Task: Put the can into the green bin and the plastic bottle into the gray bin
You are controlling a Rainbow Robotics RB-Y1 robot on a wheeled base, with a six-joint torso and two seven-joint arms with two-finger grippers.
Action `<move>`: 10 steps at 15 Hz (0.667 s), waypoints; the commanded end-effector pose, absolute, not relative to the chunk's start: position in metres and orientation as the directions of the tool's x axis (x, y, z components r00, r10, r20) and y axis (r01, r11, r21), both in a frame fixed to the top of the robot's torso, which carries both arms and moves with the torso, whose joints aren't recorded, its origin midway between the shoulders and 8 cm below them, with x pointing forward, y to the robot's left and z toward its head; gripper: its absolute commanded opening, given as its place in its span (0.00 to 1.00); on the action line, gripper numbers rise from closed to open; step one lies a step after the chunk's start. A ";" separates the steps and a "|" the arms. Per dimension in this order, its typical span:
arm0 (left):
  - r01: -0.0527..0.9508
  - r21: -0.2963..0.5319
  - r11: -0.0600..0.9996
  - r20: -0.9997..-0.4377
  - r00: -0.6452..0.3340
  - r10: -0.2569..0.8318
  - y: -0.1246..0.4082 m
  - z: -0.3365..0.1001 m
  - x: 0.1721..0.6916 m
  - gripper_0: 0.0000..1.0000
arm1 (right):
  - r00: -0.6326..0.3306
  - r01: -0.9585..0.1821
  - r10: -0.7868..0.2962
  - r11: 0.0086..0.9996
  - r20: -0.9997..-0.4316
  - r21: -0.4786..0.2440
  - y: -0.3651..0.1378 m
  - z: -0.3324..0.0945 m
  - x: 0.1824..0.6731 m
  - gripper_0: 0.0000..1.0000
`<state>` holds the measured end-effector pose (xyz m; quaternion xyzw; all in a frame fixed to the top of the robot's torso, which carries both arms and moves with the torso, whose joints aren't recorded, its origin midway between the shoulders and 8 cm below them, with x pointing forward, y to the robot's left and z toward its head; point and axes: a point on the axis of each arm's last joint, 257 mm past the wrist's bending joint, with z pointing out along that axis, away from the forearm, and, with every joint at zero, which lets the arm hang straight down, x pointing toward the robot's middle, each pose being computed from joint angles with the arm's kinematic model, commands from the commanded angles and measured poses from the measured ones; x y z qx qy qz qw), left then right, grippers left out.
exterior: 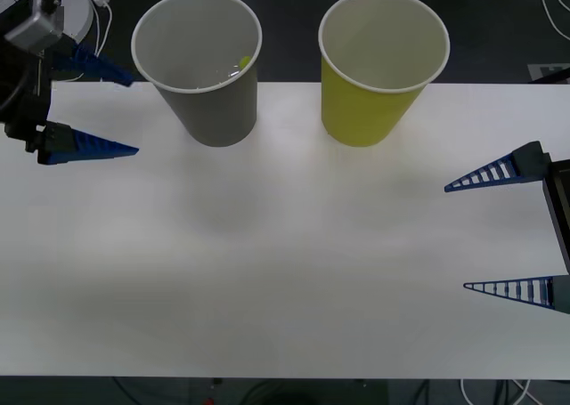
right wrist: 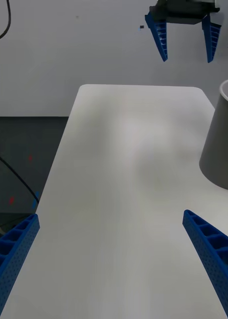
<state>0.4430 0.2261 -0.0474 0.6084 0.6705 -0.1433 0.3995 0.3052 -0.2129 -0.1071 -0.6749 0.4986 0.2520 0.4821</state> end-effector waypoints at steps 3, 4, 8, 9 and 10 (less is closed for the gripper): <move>0.945 0.289 0.150 -0.741 0.122 0.660 0.223 -0.065 0.423 1.00 | 0.376 -0.916 -0.430 -0.038 -0.821 -0.399 -0.213 -0.107 0.305 1.00; 0.947 0.289 0.142 -0.751 0.132 0.647 0.224 -0.067 0.418 1.00 | 0.376 -0.916 -0.430 -0.038 -0.821 -0.399 -0.213 -0.107 0.305 1.00; 0.946 0.299 0.127 -0.761 0.156 0.629 0.231 -0.075 0.399 1.00 | 0.376 -0.916 -0.430 -0.038 -0.821 -0.399 -0.213 -0.107 0.305 1.00; 0.945 0.302 0.126 -0.762 0.160 0.627 0.232 -0.075 0.394 1.00 | 0.376 -0.916 -0.430 -0.038 -0.821 -0.399 -0.213 -0.107 0.305 1.00; 0.943 0.309 0.125 -0.762 0.166 0.627 0.233 -0.075 0.388 1.00 | 0.376 -0.916 -0.430 -0.038 -0.821 -0.399 -0.213 -0.107 0.305 1.00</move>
